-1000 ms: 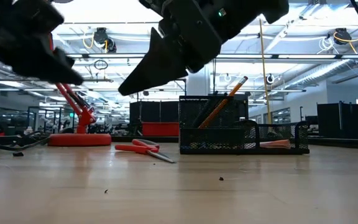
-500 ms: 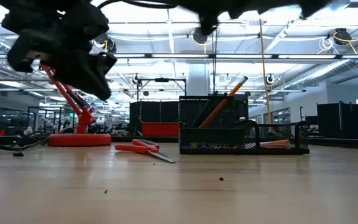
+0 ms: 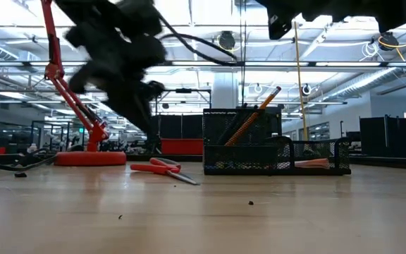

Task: Pick and place office supplies into organizer
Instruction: Put the red scissors into the black desk organizer

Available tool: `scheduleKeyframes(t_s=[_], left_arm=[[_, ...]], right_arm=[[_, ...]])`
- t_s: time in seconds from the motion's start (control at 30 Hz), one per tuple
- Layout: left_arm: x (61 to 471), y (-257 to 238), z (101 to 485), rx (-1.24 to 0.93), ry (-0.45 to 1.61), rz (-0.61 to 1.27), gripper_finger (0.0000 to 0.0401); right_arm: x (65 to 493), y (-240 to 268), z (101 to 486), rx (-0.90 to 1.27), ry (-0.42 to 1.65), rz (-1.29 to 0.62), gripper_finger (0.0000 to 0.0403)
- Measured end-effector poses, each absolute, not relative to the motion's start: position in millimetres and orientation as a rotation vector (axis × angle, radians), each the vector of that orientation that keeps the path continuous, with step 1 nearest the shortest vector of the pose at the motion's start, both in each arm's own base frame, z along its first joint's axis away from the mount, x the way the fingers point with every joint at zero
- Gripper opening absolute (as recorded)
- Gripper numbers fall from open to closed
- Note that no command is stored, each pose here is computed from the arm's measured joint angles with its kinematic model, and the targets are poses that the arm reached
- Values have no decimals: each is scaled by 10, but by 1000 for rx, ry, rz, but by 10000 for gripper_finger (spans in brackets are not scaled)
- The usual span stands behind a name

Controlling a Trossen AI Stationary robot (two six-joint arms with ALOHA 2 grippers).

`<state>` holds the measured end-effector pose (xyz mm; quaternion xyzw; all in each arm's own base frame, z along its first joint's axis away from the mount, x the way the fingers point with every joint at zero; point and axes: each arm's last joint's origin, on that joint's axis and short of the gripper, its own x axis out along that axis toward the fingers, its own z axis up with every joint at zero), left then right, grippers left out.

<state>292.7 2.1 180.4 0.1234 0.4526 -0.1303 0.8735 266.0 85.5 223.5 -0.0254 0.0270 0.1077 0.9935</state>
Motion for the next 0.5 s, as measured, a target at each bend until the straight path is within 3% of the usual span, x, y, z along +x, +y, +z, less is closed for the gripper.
scheduleKeyframes(t_s=[0.5], left_arm=[[3345, 245, 1608, 426, 1132, -490, 47]], right_arm=[[2655, 849, 2165, -66, 124, 216, 0]])
